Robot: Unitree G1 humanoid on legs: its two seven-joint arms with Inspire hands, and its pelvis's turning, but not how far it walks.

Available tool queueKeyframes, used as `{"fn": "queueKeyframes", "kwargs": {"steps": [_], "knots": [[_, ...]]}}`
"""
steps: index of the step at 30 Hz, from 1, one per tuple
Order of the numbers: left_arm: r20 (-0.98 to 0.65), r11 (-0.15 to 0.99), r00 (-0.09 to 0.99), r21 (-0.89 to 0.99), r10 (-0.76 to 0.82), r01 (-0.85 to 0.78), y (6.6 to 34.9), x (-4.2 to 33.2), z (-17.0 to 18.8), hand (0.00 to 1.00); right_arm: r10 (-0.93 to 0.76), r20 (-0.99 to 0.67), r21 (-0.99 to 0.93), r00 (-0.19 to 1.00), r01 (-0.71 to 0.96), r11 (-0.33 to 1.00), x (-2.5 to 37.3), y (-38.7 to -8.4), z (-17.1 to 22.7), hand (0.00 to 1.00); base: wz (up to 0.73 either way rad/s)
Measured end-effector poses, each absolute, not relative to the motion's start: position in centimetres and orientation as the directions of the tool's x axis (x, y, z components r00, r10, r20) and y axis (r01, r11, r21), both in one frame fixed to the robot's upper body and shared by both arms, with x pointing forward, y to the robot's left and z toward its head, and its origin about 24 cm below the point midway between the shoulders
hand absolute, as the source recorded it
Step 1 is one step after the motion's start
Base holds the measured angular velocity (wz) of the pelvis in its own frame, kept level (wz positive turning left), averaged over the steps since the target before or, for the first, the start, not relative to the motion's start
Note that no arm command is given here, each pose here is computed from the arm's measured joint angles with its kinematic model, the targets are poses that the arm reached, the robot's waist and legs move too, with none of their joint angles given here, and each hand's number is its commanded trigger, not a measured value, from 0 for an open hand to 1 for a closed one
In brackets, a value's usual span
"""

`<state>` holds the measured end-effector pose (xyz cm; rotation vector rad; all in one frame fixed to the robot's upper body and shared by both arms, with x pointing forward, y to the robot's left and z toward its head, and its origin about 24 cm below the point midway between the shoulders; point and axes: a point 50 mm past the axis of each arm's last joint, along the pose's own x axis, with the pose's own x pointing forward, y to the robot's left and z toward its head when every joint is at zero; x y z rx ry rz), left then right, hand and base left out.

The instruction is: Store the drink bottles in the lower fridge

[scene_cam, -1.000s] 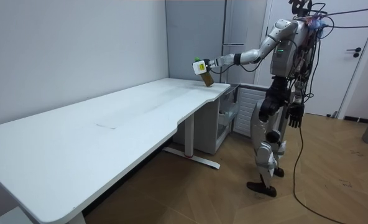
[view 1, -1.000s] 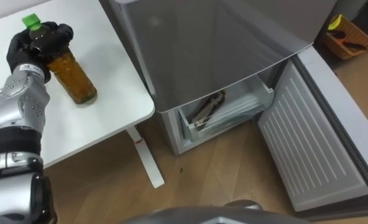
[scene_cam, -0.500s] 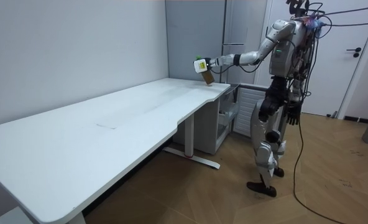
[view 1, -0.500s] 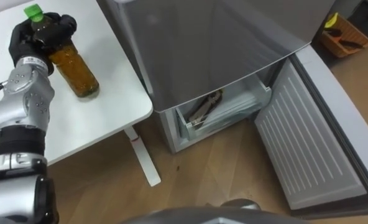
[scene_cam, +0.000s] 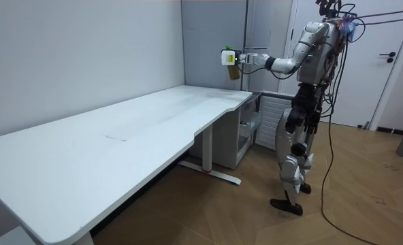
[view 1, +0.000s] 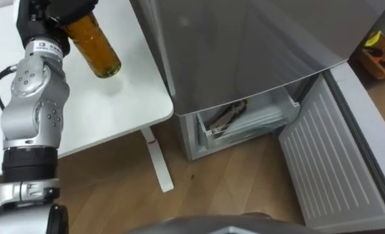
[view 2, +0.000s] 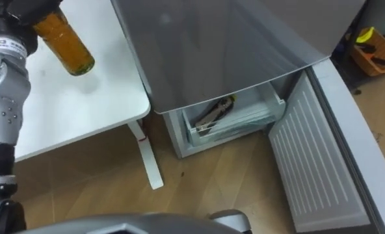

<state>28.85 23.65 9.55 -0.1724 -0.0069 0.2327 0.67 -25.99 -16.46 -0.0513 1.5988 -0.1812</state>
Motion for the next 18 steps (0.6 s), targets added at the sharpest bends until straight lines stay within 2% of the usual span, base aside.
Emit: {"fn": "queueKeyframes", "kwargs": {"steps": [5,11,18], "knots": [[0.004,0.961,0.976,-0.171,0.219,-0.215,23.1,28.5,9.9,1.00,-0.147,-0.987,-0.149,-0.058,0.040,0.988,0.7,-25.8,-16.5,0.00,0.13],[0.116,0.984,0.983,-0.125,0.144,-0.129,21.8,25.9,12.1,1.00,-0.144,-0.988,-0.147,-0.060,0.034,0.989,0.9,-25.5,-16.6,0.00,0.17],[0.184,0.992,0.979,-0.114,0.082,-0.062,21.2,25.2,13.5,1.00,-0.140,-0.987,-0.143,-0.075,0.028,0.989,0.6,-25.3,-16.7,0.00,0.17]]}}
